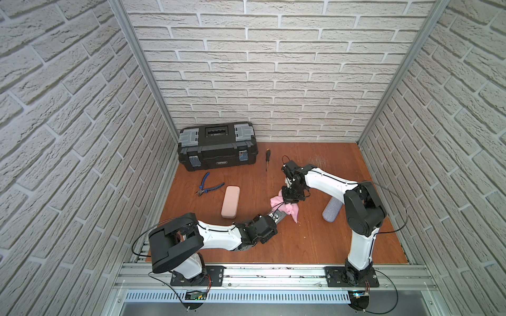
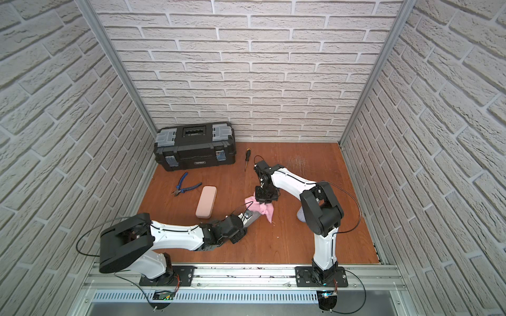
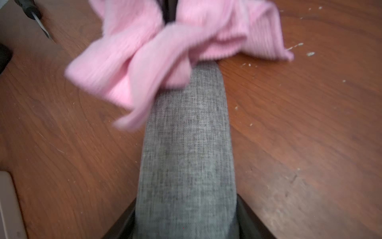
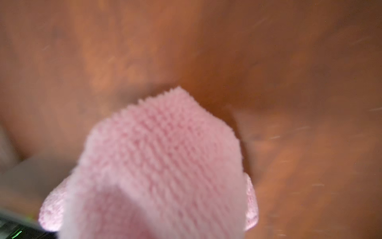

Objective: Wipe the eyeglass case
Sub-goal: Wipe the dirt from the eyeglass case.

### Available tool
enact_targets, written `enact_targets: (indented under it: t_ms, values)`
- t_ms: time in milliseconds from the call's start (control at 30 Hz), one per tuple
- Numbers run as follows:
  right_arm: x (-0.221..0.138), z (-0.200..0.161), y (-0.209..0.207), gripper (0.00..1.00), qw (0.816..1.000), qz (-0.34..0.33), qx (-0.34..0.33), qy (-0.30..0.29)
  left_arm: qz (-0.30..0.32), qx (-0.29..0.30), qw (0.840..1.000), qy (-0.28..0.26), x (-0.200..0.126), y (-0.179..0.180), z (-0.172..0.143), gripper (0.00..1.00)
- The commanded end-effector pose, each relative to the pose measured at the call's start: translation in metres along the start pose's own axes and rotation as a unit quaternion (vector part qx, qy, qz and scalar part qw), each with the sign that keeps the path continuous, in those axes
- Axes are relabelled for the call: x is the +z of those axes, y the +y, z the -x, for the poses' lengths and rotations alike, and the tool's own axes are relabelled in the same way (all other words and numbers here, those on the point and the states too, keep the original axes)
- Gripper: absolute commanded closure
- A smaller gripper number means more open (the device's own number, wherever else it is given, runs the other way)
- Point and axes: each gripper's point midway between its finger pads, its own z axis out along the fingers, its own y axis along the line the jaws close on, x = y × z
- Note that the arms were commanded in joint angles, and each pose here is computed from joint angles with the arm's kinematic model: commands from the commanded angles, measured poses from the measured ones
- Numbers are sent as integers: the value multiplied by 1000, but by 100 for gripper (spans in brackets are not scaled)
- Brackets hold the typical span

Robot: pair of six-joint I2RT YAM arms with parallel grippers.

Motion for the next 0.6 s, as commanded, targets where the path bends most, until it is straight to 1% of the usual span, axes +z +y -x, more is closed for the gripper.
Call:
enact_targets:
  t_ms: [0,33,67,133,167,233,300,333,367,433,467,500,533,567]
  values:
    - [-51,22,-50,98,986,-141,-51,-69,30,-3,999,-19,-4,4,10,47]
    - [-59,19,-37,98,990,-108,-57,-71,34,-2,999,-18,-4,5,10,47]
    - [-62,11,-21,98,994,-65,-57,-60,37,0,999,-17,-3,4,10,47]
    - [-58,-12,17,98,998,37,-40,-21,46,6,999,-16,-4,3,10,46]
    - [-52,-24,33,98,996,79,-29,0,47,8,999,-15,-3,3,10,46]
    - [-35,-45,61,98,986,159,11,39,53,10,998,-14,-4,3,11,46]
    - [-18,-58,77,98,973,213,43,72,58,10,998,-16,-4,3,12,46]
    - [-10,-61,78,98,970,224,53,79,62,9,998,-17,-5,3,12,46]
    - [-2,-61,73,98,970,220,57,83,64,8,998,-17,-5,4,12,46]
    - [16,-57,45,98,976,184,65,93,66,11,998,-19,-5,2,13,46]
    - [22,-50,21,98,983,142,67,90,68,15,997,-18,-5,0,12,46]
    - [18,-36,-8,98,993,78,50,67,70,22,997,-17,-5,-2,11,46]
    - [10,-24,-24,98,998,30,33,43,74,29,997,-16,-5,-4,10,46]
    - [-8,-8,-39,98,999,-33,3,7,79,41,996,-13,-6,-6,10,46]
